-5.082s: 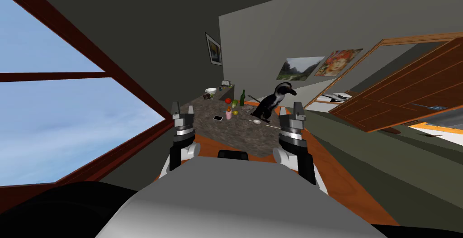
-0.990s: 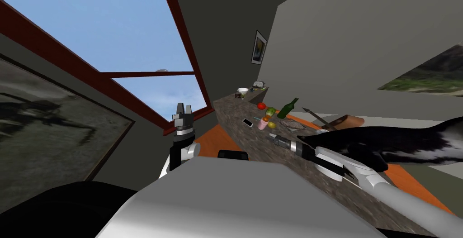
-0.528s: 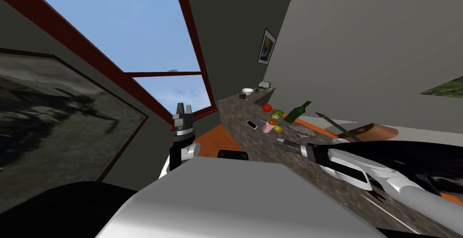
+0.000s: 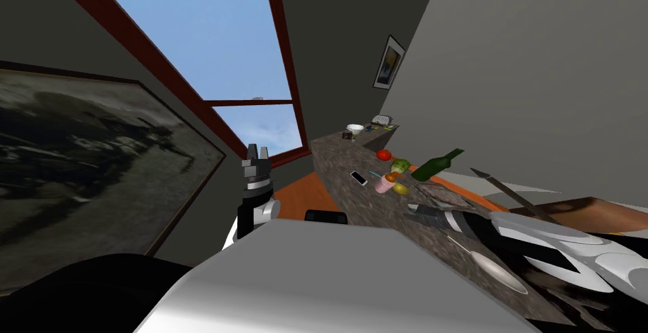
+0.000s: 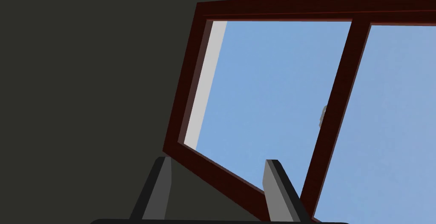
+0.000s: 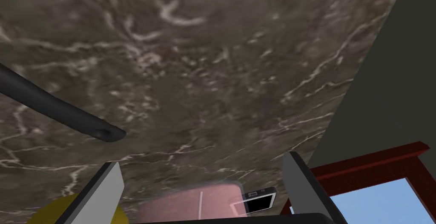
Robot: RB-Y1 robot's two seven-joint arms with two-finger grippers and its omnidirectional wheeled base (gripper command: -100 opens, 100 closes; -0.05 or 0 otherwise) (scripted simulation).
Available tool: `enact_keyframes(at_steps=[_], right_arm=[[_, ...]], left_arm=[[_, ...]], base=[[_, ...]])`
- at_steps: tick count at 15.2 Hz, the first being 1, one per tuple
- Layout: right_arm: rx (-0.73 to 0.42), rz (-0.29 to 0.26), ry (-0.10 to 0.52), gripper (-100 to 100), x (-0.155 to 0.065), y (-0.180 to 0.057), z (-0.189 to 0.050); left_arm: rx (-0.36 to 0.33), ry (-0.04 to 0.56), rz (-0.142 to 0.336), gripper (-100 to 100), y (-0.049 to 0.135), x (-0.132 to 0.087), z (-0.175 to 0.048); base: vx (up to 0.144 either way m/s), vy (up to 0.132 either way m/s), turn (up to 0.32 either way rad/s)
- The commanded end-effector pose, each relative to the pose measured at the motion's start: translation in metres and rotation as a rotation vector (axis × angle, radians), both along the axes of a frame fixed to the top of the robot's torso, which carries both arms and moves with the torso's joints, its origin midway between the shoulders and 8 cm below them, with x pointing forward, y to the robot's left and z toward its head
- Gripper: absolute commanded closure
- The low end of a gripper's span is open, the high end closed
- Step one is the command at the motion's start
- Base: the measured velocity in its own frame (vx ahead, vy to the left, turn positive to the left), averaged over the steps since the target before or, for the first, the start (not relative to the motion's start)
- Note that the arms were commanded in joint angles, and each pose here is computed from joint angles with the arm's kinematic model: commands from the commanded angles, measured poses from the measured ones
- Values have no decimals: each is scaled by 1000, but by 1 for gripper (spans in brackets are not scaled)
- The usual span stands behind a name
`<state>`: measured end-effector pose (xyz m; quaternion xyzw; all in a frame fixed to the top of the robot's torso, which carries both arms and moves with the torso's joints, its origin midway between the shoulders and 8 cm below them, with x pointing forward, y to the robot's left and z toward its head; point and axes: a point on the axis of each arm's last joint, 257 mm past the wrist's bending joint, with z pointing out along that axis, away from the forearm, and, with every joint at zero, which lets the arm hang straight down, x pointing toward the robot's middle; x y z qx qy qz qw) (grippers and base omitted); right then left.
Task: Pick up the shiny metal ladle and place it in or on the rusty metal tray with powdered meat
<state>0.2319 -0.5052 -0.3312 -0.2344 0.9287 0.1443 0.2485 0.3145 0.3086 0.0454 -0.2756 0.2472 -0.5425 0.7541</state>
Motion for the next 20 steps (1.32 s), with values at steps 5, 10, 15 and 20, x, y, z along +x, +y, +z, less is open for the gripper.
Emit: enact_keyframes(at_steps=[5, 10, 15, 20], right_arm=[[-137, 26, 123, -100, -47, -53, -2], [-244, 49, 253, -100, -101, -98, 2], [-242, 31, 261, -100, -115, -96, -19], [-242, 31, 261, 100, -116, -96, -19]], left_arm=[[0, 0, 0, 0, 0, 0, 0], [0, 0, 0, 0, 0, 0, 0], [0, 0, 0, 0, 0, 0, 0], [0, 0, 0, 0, 0, 0, 0]], base=[[-13, -23, 119], [-21, -29, 130], [1, -5, 66], [15, 3, 23]])
